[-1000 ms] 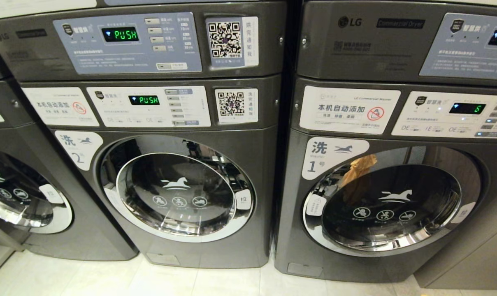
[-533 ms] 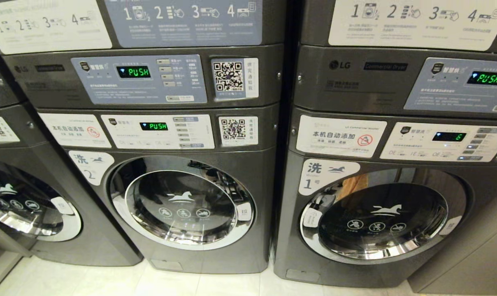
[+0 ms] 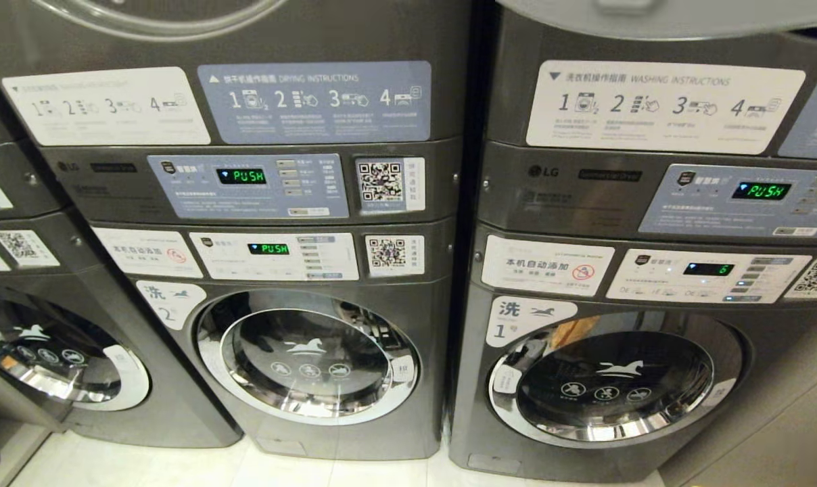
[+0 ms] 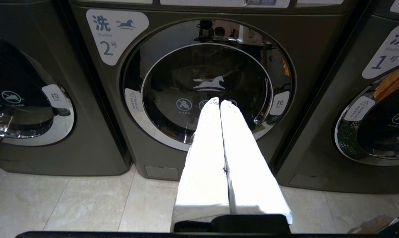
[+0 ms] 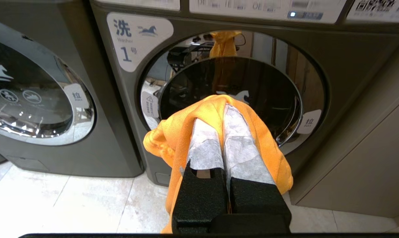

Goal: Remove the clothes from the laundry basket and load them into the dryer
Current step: Put the clothes in the dryer

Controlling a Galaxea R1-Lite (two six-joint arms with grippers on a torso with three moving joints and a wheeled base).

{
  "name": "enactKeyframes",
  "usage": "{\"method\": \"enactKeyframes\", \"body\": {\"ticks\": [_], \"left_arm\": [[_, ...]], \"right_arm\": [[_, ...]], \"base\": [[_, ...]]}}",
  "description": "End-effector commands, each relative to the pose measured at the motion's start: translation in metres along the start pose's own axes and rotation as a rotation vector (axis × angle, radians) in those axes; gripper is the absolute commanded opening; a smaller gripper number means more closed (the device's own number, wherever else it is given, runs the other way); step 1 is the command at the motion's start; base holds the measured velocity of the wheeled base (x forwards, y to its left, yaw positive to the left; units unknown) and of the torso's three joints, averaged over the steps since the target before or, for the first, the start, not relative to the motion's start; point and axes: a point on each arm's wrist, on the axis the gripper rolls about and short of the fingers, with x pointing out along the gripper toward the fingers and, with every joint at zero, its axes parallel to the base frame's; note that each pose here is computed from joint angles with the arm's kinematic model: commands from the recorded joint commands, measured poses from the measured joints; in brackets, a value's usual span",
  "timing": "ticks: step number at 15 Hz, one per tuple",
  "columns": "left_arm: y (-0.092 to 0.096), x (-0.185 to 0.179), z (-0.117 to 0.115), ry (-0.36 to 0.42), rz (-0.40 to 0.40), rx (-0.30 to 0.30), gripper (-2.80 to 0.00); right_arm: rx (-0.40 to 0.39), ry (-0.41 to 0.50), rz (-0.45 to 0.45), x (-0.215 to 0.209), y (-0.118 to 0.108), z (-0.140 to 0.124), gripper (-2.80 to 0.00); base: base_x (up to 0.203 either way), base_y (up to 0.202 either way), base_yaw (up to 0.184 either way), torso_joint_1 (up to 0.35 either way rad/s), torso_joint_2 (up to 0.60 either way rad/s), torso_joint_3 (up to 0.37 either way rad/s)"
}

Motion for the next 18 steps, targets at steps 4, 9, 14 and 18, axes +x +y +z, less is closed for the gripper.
{"method": "enactKeyframes", "body": {"ticks": [4,9,14,18], "left_arm": [[0.0,0.0001,0.0,0.002,0.001,0.0,-2.8],[0.0,0.0001,0.0001,0.001,0.001,0.0,-2.8],[0.0,0.0001,0.0,0.002,0.001,0.0,-2.8],[0.0,0.0001,0.0,0.002,0.001,0.0,-2.8]], "right_arm": [[0.003,0.001,-0.001,0.0,0.0,0.0,-2.8],[0.007,0.001,-0.001,0.0001,0.0,0.0,-2.8],[0.01,0.001,-0.001,0.0001,0.0,0.0,-2.8],[0.008,-0.002,-0.001,-0.0001,-0.0001,0.0001,-2.8]], "base": [[0.0,0.0,0.0,0.2,-0.46,-0.257],[0.0,0.0,0.0,0.163,-0.35,-0.199],[0.0,0.0,0.0,0.154,-0.33,-0.178],[0.0,0.0,0.0,0.15,-0.32,-0.171]]}}
